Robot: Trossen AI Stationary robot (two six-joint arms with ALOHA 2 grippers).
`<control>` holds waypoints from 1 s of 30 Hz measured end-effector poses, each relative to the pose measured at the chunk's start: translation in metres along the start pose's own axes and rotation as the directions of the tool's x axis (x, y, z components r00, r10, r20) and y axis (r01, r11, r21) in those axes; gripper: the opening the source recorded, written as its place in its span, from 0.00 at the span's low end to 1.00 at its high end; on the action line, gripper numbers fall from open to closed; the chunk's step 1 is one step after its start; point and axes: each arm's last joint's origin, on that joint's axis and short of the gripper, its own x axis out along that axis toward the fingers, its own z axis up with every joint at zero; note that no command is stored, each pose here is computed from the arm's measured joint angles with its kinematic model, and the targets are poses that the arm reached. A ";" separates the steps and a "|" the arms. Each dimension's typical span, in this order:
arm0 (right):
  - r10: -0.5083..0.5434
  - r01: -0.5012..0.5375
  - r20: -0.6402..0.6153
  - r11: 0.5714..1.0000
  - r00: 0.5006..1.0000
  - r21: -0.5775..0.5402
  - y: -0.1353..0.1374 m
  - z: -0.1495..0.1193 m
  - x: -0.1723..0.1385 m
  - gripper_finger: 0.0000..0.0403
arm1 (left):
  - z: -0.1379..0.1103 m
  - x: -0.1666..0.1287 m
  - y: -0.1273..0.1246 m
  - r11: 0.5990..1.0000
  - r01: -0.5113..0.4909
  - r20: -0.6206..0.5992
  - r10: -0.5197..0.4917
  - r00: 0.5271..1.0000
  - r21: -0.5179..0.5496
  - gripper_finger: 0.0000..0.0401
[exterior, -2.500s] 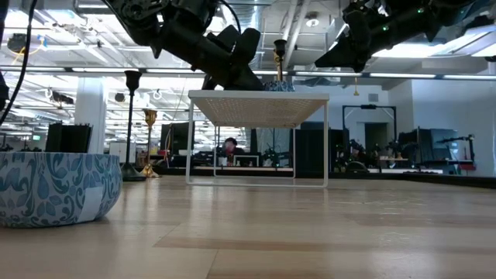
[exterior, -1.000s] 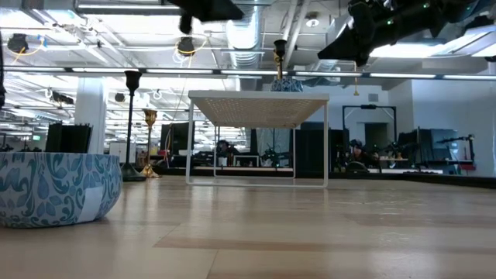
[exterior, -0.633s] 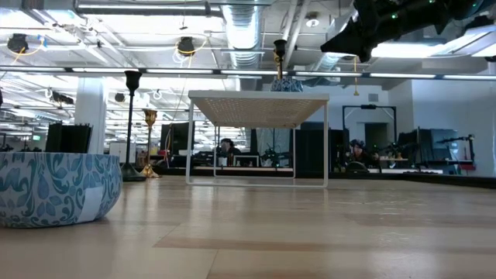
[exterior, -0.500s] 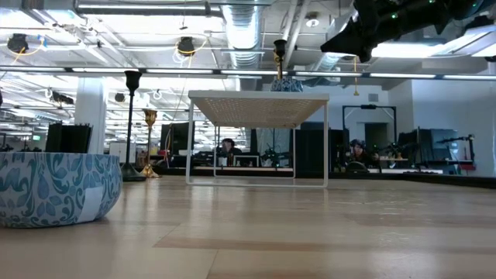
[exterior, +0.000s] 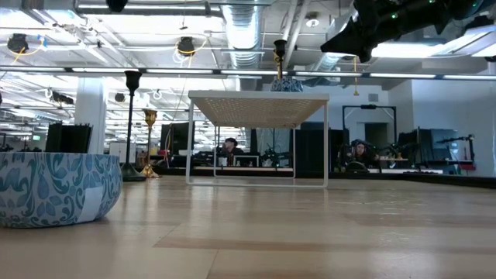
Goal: Pick & Place candle stick holders
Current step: Put the small golden candle holder on the shelf aligned with the large golden candle holder
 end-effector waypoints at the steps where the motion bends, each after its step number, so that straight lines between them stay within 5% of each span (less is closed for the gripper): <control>1: 0.000 0.000 0.000 1.000 1.000 0.000 0.000 0.000 0.000 0.00 | -0.003 0.000 0.000 1.000 0.011 -0.034 -0.011 0.999 -0.024 0.01; 14: 0.000 0.000 0.000 1.000 1.000 0.026 0.000 0.000 0.000 0.00 | -0.023 -0.002 0.003 0.977 0.002 -0.237 -0.054 0.970 -0.212 0.01; 21: 0.000 0.000 0.000 1.000 1.000 0.026 0.000 0.000 0.000 0.00 | -0.010 -0.008 0.010 0.995 -0.025 -0.090 0.017 0.996 -0.096 0.01; 30: 0.000 0.000 0.000 0.999 1.000 0.051 0.000 0.000 0.000 0.00 | 0.000 -0.026 0.039 0.976 -0.208 0.026 0.210 0.977 -0.062 0.01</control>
